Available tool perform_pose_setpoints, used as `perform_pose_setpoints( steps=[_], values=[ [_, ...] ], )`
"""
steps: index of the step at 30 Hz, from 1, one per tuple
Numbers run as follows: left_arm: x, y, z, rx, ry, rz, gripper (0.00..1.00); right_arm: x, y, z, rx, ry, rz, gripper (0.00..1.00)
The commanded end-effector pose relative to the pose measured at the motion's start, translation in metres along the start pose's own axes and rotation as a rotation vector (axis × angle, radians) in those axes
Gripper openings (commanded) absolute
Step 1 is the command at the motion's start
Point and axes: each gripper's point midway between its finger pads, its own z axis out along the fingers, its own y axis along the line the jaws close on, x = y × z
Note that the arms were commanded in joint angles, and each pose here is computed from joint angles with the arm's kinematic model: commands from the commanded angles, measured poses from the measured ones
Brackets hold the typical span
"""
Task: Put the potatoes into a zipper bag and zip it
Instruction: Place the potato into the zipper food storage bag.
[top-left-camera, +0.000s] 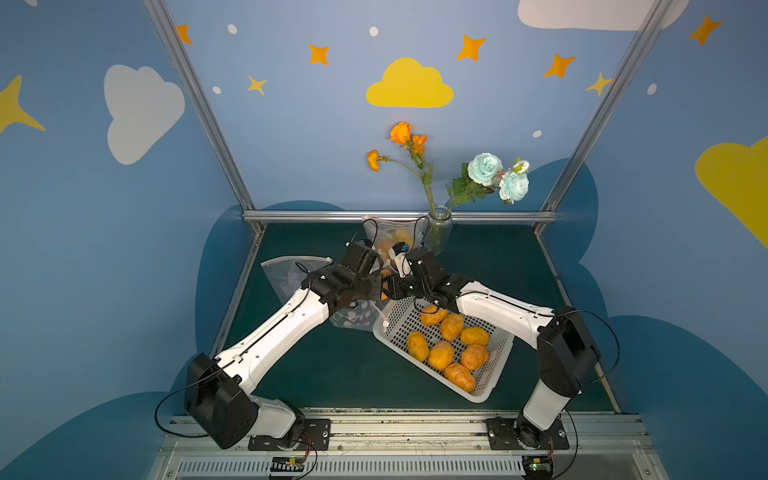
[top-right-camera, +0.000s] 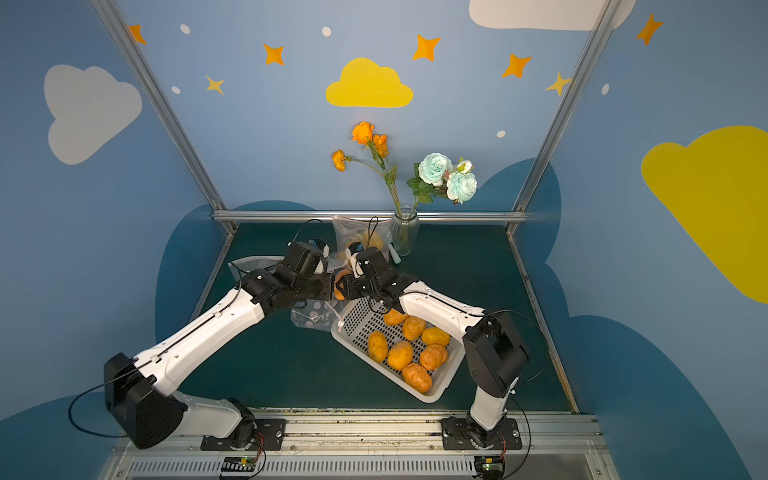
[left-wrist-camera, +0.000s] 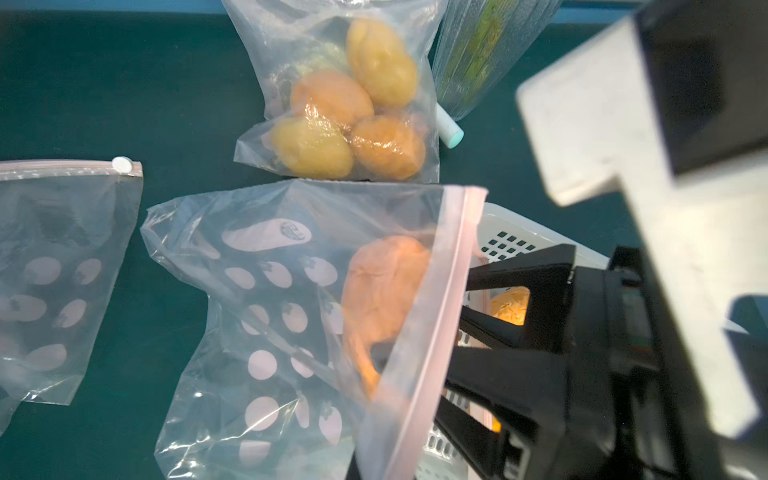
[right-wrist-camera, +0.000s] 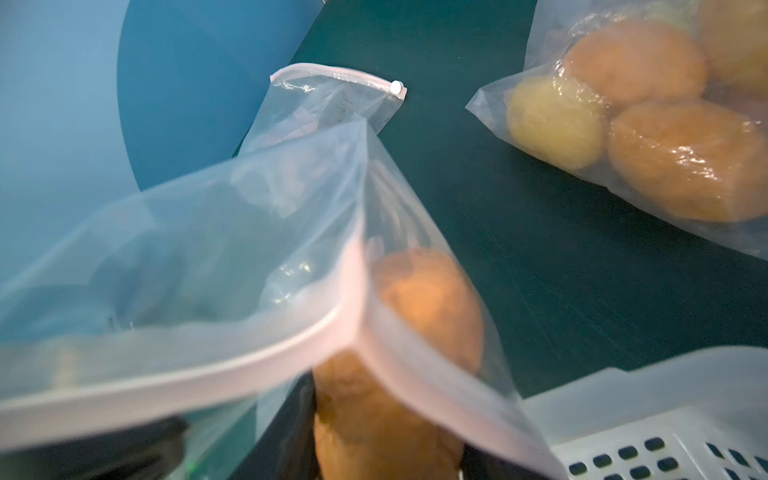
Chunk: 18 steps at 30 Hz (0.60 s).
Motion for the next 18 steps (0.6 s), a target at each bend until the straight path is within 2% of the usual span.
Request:
perform_pose_setpoints(
  steps=[1,4,7,10,13,18],
  values=[
    [-0.006,0.005,-0.016,0.036,-0.036,-0.029,0.04,0.009,-0.01,0.005,0.086,0.04,-0.034,0.13],
    [-0.01,0.012,-0.028,0.022,-0.053,-0.065,0.04,0.013,-0.016,0.009,0.121,0.057,-0.063,0.15],
    [-0.012,0.03,-0.035,-0.09,-0.052,-0.113,0.04,0.015,-0.022,0.006,0.156,0.068,-0.095,0.16],
    [-0.006,0.043,-0.033,-0.194,0.026,-0.17,0.04,0.015,-0.019,0.002,0.149,0.075,-0.139,0.22],
    [0.002,0.039,-0.032,-0.241,0.139,-0.206,0.04,0.012,-0.015,0.0,0.129,0.066,-0.168,0.27],
    [0.003,0.023,-0.046,-0.243,0.211,-0.257,0.04,0.007,-0.008,0.002,0.101,0.075,-0.174,0.3]
  ],
)
